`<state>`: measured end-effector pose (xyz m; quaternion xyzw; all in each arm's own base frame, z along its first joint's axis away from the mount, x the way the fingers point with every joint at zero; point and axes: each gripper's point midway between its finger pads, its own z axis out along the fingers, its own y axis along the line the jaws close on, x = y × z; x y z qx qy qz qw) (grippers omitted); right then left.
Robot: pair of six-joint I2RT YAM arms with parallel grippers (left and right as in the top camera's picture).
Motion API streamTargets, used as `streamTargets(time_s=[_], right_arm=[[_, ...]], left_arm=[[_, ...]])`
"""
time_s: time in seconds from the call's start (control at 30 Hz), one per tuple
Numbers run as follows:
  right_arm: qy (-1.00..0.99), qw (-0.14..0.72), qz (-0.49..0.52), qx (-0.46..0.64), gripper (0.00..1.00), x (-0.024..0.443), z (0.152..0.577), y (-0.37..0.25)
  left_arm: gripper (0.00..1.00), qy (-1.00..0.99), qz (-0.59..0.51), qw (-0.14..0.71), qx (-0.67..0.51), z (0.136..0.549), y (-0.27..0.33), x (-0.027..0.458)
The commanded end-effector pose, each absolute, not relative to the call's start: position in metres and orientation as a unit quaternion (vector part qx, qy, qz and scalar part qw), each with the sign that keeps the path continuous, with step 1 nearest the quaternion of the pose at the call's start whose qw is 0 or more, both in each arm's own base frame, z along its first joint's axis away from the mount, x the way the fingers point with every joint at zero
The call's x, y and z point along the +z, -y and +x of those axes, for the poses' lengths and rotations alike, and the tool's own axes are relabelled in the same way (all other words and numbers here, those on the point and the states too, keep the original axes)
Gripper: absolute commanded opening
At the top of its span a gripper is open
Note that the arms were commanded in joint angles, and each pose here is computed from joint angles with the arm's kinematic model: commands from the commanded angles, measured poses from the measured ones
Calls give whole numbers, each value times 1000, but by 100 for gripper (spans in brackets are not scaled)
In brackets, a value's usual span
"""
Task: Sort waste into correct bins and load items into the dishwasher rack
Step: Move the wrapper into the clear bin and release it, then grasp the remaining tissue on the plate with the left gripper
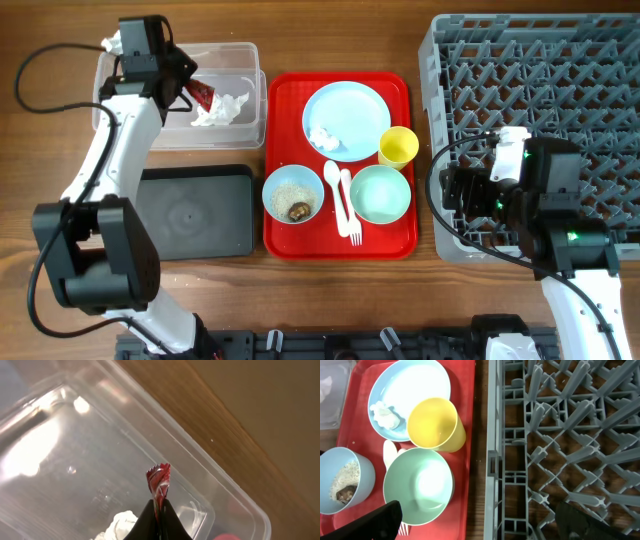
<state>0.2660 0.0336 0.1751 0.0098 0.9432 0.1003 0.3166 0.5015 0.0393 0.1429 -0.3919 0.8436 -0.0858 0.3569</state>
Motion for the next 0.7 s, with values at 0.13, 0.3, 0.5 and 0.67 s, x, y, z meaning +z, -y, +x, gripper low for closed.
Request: streamTargets(time_s=[0.13,0.3,0.5,0.67], right_arm=[[-939,328,13,104,100,185,269,-34],[-939,327,13,104,100,185,269,-34],[-939,328,13,104,100,185,269,-34],[-939,328,13,104,100,185,269,-34]], left_arm=[[80,-821,-434,357,-101,503,-41,145],[100,-854,-336,365,-157,509,5,166],[100,-903,-34,388,-183,498,138,181],[100,-914,121,348,-173,461,224,149]])
